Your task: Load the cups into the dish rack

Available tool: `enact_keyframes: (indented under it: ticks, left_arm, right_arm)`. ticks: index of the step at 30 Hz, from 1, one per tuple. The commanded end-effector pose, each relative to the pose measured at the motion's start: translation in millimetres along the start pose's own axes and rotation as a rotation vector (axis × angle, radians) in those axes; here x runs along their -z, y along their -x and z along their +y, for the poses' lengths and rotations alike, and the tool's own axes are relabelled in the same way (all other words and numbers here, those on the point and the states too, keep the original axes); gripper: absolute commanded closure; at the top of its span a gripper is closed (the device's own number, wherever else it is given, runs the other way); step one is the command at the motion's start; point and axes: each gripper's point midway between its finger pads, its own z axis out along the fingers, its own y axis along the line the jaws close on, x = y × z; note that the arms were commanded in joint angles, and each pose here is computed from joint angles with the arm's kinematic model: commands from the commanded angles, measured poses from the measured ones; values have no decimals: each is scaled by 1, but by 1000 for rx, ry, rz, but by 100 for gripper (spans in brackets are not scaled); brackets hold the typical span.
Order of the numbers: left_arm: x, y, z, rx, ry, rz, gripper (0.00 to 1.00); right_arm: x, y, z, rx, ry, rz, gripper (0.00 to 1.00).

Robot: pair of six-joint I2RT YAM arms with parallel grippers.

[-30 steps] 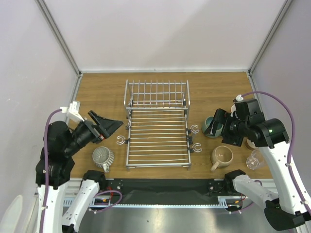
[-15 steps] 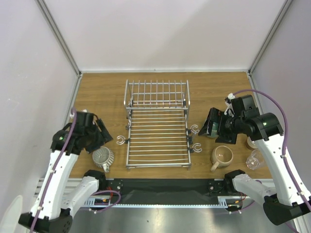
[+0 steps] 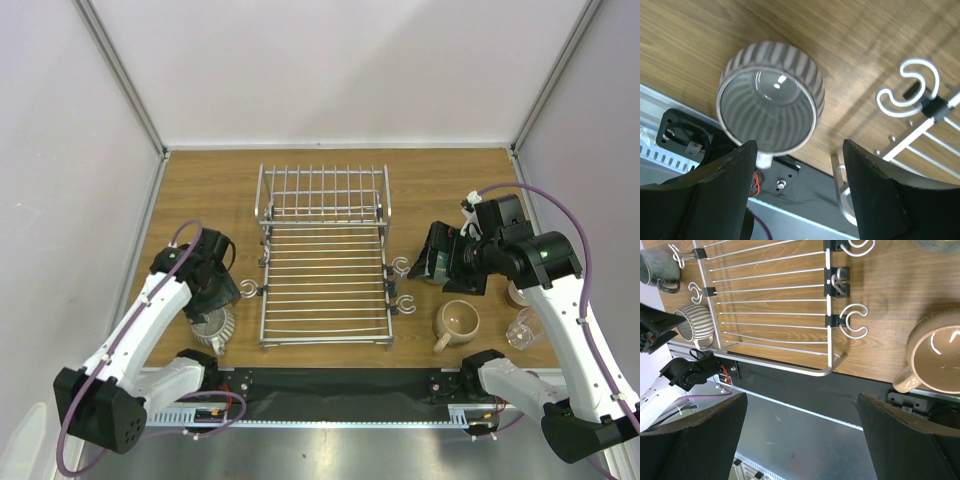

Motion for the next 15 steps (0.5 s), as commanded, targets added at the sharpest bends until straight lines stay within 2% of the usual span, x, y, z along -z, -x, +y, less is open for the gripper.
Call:
enact_keyframes:
  ticks: [1,7,15]
  left_arm:
    - [-12,11,-9,31,7,-43,25]
    - [-27,14,-17,45,32,-31,28]
    - [-51,15,-15,35,76,-13,43]
  right_arm:
    - [8,6,8,37,39,-38,0]
    - [12,6,6,46,23,-45,0]
    - [17,7,4,54,6,-61,0]
